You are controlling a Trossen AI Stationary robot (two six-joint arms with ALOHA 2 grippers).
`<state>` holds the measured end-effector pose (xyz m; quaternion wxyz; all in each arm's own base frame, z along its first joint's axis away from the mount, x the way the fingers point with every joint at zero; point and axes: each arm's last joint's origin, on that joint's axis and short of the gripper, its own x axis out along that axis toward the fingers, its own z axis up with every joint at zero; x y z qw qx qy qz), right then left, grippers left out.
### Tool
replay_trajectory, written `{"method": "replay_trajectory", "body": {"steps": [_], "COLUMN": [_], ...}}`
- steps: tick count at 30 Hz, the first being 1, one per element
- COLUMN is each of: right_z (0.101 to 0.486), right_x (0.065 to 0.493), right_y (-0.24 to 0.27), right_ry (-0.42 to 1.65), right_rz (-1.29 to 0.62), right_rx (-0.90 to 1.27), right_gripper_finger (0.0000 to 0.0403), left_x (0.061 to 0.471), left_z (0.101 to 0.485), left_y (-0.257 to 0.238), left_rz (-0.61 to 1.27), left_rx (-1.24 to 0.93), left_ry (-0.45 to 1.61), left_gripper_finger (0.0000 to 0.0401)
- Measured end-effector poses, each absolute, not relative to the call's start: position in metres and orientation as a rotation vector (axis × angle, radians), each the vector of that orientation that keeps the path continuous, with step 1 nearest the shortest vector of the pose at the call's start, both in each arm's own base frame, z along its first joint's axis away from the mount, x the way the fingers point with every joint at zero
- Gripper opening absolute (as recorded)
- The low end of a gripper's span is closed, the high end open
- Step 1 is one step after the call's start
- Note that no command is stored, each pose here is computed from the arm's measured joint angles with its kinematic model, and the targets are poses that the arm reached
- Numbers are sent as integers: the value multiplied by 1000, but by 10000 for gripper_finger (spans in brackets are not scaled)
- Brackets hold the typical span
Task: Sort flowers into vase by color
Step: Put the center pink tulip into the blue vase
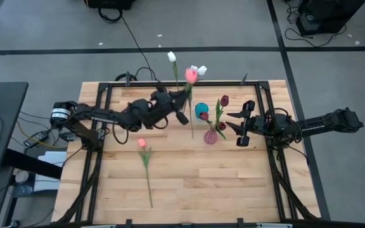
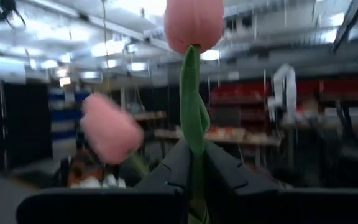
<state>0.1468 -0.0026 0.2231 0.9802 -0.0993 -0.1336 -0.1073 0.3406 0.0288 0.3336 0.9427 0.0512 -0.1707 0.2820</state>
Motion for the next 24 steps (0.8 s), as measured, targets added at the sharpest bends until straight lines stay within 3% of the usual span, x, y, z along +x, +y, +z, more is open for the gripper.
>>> {"method": "replay_trajectory", "body": {"steps": [6, 13, 24], "right_z": [223, 223, 223], "right_x": [147, 147, 147], "right_y": [-3, -3, -3], "right_ry": [-272, -267, -267], "right_rz": [-216, -216, -216], "right_rx": [-200, -202, -203], "right_gripper_finger": [169, 169, 169], "left_x": [348, 362, 365], "left_z": [326, 295, 280], "left_y": [38, 36, 39], "left_rz": [618, 814, 958], "left_rx": [134, 169, 167], "left_ry": [-477, -531, -490], "left_gripper_finger": [34, 34, 34]}}
